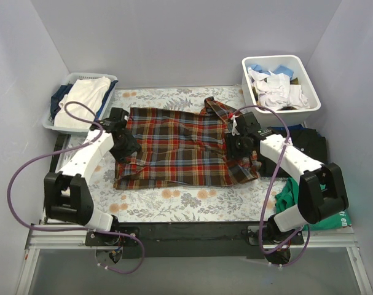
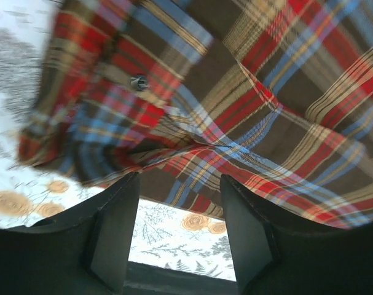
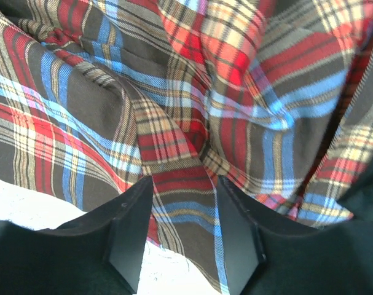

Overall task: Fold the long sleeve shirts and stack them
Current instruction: Fold the shirt

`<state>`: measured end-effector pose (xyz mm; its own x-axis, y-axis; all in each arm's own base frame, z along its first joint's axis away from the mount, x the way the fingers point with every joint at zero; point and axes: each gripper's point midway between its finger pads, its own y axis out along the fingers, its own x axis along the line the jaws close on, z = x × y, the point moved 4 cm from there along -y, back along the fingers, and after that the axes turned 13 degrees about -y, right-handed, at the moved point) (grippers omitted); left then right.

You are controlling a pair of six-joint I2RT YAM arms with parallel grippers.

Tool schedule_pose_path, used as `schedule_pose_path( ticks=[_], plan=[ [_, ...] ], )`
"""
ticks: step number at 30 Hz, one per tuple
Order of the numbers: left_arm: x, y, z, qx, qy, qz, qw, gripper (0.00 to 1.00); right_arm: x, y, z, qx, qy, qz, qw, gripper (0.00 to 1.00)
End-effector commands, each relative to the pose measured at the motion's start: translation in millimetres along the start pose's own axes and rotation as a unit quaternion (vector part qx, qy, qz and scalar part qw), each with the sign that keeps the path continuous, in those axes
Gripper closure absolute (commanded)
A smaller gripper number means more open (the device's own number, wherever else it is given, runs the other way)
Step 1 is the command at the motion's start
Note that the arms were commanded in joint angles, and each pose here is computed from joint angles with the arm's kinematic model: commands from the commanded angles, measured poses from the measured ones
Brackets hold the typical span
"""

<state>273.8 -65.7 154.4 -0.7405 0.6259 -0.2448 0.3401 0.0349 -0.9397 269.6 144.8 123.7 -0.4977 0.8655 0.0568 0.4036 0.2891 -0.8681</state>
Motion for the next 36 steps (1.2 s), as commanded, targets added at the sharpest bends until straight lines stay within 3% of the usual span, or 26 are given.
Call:
schedule_pose_path(
  ticks=[1,5,11,19,26,31,36],
  plan=[
    [-15,35,34,0.05,0.075,-0.001,0.996,0.45,6,5,-4,0.025,-0.03,0.002,0.999,0.44],
    [-4,62,42,0.059,0.094,-0.055,0.992,0.43,5,21,10,0.068,-0.04,0.014,0.997,0.41],
    [44,92,54,0.074,0.083,-0.181,0.977,0.42,12,40,34,0.131,-0.053,0.002,0.99,0.41],
    [101,94,55,0.122,-0.023,-0.224,0.967,0.41,28,46,60,0.2,-0.05,-0.036,0.978,0.42],
    [132,59,19,0.074,-0.093,-0.234,0.965,0.41,52,35,75,0.217,-0.058,-0.089,0.97,0.42],
    [140,51,2,0.056,-0.1,-0.242,0.964,0.41,83,25,84,0.223,-0.102,-0.12,0.962,0.42],
    [143,45,-27,0.029,-0.112,-0.237,0.965,0.41,84,12,54,0.159,-0.11,-0.063,0.979,0.42]
  ],
)
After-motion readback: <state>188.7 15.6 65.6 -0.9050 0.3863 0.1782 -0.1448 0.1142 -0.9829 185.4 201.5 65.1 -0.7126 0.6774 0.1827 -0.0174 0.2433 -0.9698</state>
